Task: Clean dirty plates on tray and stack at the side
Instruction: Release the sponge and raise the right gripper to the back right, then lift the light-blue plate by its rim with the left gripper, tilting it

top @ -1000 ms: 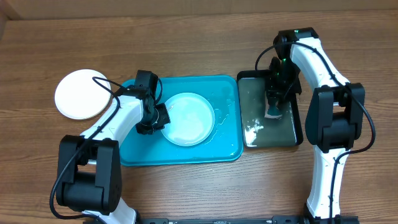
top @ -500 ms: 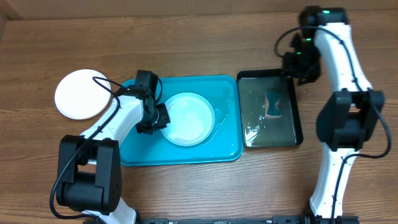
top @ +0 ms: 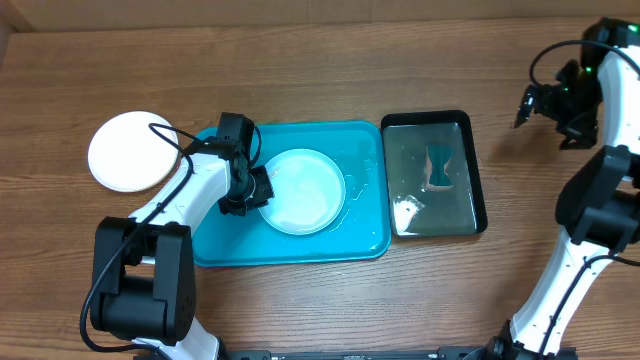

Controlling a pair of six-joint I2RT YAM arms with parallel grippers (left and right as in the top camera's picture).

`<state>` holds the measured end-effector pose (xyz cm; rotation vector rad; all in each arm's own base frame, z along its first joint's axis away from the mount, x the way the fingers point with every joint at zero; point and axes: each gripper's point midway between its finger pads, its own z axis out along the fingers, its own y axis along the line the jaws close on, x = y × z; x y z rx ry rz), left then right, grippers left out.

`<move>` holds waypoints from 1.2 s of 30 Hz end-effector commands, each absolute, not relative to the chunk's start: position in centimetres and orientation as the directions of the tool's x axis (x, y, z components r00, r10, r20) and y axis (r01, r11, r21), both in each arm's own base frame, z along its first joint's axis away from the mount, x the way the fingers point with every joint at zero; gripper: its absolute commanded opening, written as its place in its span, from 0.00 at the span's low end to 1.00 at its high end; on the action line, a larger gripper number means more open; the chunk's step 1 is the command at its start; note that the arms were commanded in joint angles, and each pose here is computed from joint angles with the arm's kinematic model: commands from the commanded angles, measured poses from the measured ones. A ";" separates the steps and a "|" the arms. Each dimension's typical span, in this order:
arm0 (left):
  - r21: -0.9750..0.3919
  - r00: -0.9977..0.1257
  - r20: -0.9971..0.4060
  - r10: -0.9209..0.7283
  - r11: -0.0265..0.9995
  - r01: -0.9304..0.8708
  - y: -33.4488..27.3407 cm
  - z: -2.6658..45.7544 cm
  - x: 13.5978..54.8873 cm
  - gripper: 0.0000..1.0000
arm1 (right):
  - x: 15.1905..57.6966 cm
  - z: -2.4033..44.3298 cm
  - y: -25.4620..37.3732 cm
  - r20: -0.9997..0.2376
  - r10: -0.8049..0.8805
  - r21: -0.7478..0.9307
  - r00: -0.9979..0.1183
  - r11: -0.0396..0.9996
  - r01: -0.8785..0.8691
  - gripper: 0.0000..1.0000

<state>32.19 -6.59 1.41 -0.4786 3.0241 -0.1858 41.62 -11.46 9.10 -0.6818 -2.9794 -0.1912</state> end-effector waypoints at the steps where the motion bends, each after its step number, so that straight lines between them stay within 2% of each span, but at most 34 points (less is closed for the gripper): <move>1: -0.122 -0.948 -0.054 -0.312 0.945 -0.304 -6.3 1.3 31.9 0.21 | 42.5 10.5 -12.3 0.037 0.442 0.114 -0.896 0.889 0.443 1.00; 15: -0.113 -0.948 -0.051 -0.313 0.945 -0.306 -6.2 0.7 31.4 0.14 | 47.8 11.0 -14.3 -0.193 0.439 0.141 -0.878 0.898 0.417 1.00; 18: -0.115 -0.947 -0.052 -0.317 0.944 -0.310 -6.2 0.6 31.4 0.04 | 48.3 11.1 -14.5 -0.213 0.437 0.143 -0.874 0.899 0.415 1.00; 23: -0.143 -0.957 -0.052 -0.284 0.951 -0.274 -6.6 0.9 31.7 0.04 | 48.5 11.2 -14.5 -0.222 0.437 0.144 -0.872 0.899 0.413 1.00; 28: -0.166 -0.961 -0.064 -0.269 0.952 -0.256 -6.3 3.8 33.4 0.04 | 48.5 11.2 -14.5 -0.222 0.437 0.144 -0.872 0.899 0.413 1.00; 36: -0.159 -0.959 -0.170 -0.226 0.967 -0.200 -6.2 10.1 37.2 0.04 | 48.5 11.2 -14.5 -0.222 0.437 0.144 -0.872 0.899 0.413 1.00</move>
